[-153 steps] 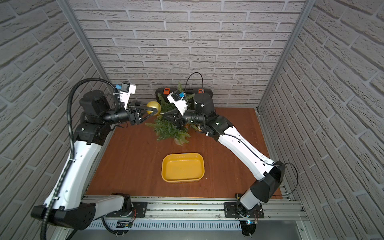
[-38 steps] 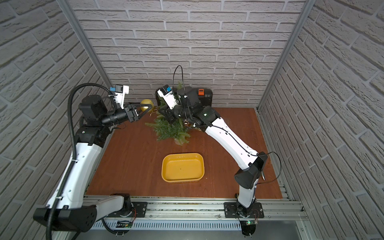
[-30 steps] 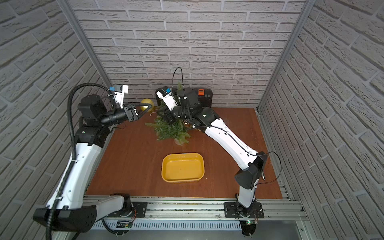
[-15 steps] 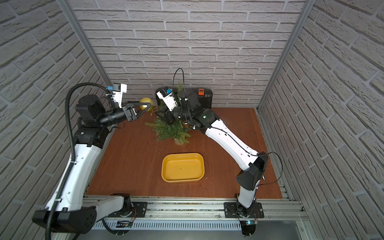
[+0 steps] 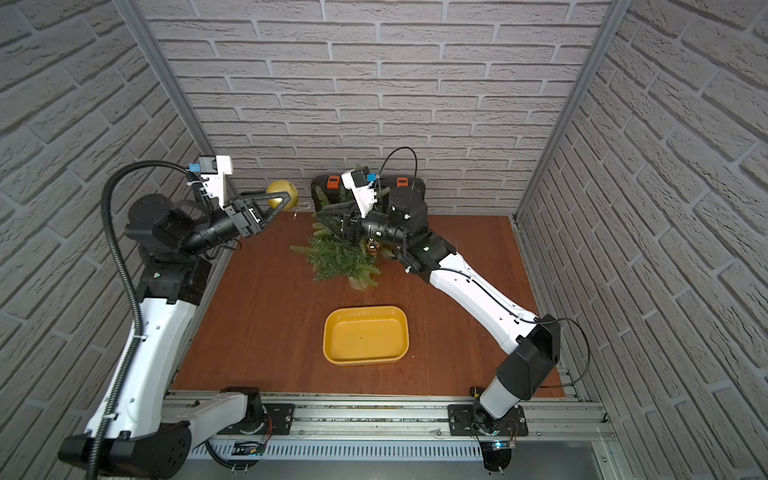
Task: Decorate the small christmas tree with ornaments
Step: Hang an ornament on the christmas tree.
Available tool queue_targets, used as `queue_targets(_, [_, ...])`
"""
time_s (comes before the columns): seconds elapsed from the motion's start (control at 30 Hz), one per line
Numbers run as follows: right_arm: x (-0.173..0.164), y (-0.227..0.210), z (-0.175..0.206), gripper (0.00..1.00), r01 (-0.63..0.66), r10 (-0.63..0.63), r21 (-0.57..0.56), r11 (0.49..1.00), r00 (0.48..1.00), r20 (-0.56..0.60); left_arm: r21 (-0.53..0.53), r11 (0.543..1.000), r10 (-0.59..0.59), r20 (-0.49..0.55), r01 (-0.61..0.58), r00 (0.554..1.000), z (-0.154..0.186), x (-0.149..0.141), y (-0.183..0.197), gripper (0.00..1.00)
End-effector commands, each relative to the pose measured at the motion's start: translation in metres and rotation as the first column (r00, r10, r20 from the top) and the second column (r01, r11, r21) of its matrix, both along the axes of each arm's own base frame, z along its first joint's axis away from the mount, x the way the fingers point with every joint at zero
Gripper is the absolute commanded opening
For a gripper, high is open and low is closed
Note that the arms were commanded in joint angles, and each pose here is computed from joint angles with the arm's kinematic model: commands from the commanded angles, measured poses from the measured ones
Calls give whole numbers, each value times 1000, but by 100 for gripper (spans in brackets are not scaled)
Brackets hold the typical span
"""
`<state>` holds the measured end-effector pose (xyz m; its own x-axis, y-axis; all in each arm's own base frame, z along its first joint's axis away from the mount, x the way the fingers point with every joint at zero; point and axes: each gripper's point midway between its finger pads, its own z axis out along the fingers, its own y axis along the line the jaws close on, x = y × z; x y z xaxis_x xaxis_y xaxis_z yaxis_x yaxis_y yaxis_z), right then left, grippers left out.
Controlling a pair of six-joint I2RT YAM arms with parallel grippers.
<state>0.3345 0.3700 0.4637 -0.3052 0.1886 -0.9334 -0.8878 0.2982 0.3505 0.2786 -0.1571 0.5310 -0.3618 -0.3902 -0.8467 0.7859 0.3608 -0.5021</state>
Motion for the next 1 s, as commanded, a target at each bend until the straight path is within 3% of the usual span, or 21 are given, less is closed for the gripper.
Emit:
queue_targets(0.0, [-24, -4, 54, 37, -79, 62, 183, 980, 993, 98, -71, 997, 6, 104, 2, 995, 35, -17, 5, 52])
queue_targets(0.27, [-39, 13, 73, 42, -133, 99, 285, 949, 986, 132, -123, 992, 28, 145, -10, 989, 57, -27, 10, 52])
queue_targets(0.67, [-43, 48, 80, 46, -184, 154, 310, 933, 981, 120, -146, 989, 25, 160, -1, 987, 67, -34, 10, 52])
queue_targets(0.97, [-42, 48, 72, 13, -150, 123, 274, 950, 986, 115, -123, 992, 48, 148, -30, 988, 60, -32, 11, 52])
